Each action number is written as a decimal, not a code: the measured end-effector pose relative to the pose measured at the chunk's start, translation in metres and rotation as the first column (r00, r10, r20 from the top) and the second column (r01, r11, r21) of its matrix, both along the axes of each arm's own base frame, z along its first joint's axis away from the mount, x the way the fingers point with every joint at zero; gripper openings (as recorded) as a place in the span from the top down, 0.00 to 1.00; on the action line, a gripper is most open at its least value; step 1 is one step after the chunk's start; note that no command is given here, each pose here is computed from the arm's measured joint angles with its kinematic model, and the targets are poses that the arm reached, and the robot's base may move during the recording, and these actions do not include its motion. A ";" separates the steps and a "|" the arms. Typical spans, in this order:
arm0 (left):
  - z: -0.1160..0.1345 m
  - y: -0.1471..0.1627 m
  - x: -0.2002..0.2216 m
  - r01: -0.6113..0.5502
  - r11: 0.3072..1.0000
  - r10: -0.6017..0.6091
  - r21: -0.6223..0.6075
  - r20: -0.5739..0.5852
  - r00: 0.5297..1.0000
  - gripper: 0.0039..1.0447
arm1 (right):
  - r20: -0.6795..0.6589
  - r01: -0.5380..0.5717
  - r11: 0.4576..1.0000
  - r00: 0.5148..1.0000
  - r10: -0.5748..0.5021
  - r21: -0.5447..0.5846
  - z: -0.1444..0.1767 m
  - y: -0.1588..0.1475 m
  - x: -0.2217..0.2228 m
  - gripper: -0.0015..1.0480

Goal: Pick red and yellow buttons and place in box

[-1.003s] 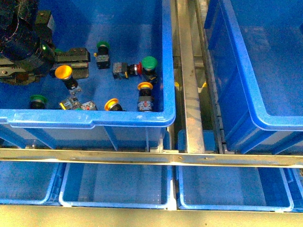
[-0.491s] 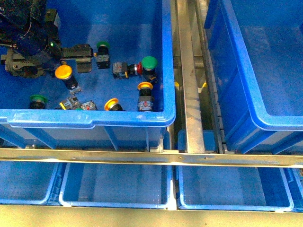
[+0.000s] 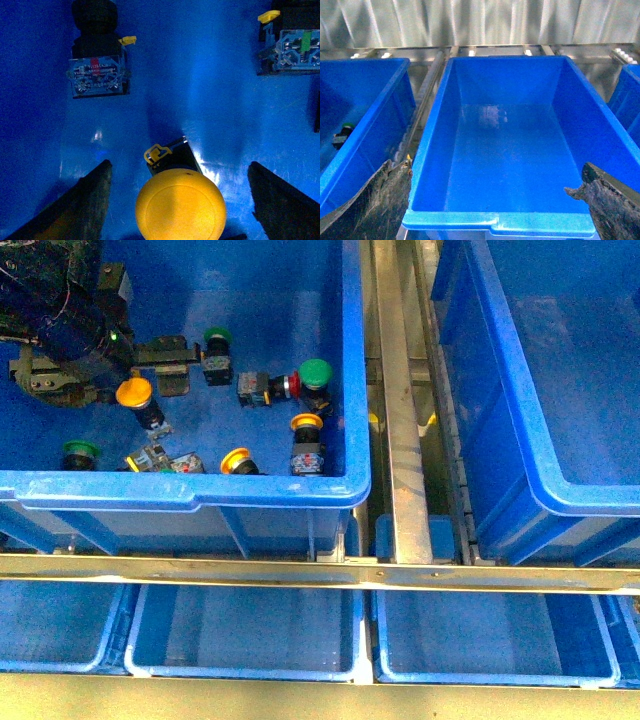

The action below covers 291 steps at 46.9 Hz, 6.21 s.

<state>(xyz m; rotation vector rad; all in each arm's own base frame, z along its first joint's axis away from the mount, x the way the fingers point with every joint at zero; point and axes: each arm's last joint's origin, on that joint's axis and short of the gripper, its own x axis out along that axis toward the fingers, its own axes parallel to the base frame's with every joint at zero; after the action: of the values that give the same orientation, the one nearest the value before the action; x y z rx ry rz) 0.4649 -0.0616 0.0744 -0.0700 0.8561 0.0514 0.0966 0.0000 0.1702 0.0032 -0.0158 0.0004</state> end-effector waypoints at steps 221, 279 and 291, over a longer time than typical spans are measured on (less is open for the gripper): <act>0.158 -0.225 -0.181 -0.020 0.599 0.038 -0.800 0.003 0.999 0.67 | -0.165 -0.449 0.597 0.868 0.469 -0.665 0.000 0.080 0.179 0.18; 0.158 -0.212 -0.181 0.067 0.732 0.043 -0.678 0.144 0.989 0.07 | -0.197 -0.479 0.578 0.853 0.483 -0.660 -0.005 0.066 0.178 0.75; 0.158 -0.182 -0.187 0.072 0.753 0.042 -0.655 0.156 0.987 0.07 | -0.201 -0.515 0.536 0.820 0.537 -0.669 -0.006 0.067 0.176 0.75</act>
<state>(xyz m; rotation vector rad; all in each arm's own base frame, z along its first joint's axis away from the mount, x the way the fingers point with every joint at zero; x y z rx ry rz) 0.2778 -0.2438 0.2326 -0.7318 0.6748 -0.2778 0.2724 0.0674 0.1639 -0.7783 -0.0433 0.6327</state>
